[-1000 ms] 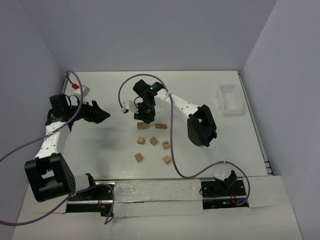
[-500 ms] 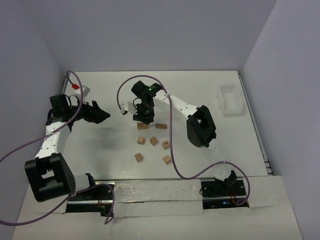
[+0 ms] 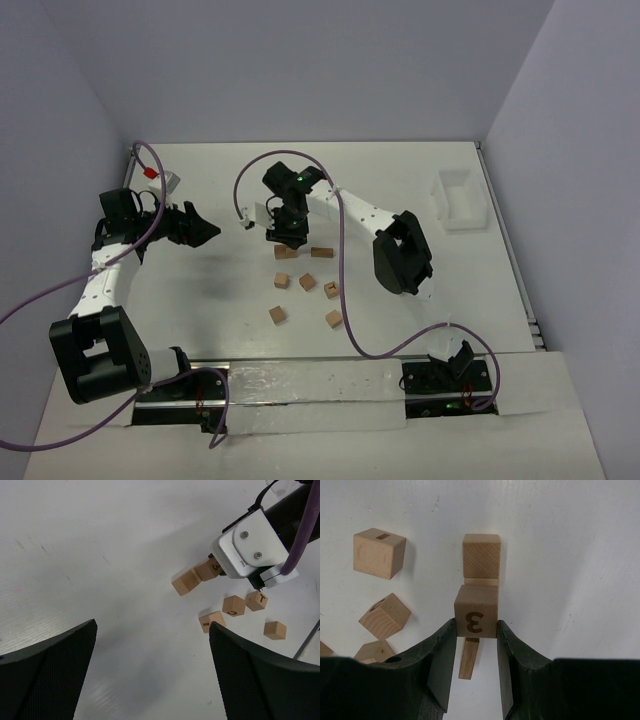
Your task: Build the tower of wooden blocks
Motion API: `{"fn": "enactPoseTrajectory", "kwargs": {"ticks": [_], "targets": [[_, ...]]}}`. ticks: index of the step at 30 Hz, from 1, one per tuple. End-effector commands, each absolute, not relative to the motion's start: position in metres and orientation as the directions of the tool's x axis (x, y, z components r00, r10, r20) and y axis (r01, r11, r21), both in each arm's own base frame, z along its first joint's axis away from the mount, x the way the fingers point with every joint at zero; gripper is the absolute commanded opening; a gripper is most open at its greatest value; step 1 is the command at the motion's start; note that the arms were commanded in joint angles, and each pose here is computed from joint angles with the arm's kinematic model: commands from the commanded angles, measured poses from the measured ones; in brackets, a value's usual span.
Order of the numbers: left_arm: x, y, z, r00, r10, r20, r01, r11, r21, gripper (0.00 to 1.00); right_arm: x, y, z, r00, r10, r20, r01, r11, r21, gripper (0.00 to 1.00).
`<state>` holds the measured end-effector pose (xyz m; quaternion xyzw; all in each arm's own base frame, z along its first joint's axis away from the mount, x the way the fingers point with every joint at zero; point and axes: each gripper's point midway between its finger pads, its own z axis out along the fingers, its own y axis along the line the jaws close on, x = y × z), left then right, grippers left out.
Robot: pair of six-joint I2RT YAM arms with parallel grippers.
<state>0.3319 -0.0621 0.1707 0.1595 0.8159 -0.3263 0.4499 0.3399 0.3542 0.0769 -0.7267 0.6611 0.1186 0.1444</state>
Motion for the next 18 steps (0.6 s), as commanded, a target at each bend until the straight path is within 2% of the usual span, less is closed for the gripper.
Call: {"fn": "enactPoseTrajectory", "kwargs": {"ticks": [1, 18], "targets": [[0.3357, -0.0629, 0.1803, -0.5, -0.03, -0.865, 0.588, 0.721, -0.366, 0.99, 0.3433, 0.3653, 0.0841, 0.11, -0.917, -0.383, -0.993, -0.084, -0.083, 0.25], [0.3364, -0.0628, 0.1812, -0.5, -0.03, -0.866, 0.589, 0.721, -0.365, 0.99, 0.3437, 0.3705, 0.0824, 0.109, -0.916, -0.386, -0.993, -0.081, -0.088, 0.29]]}}
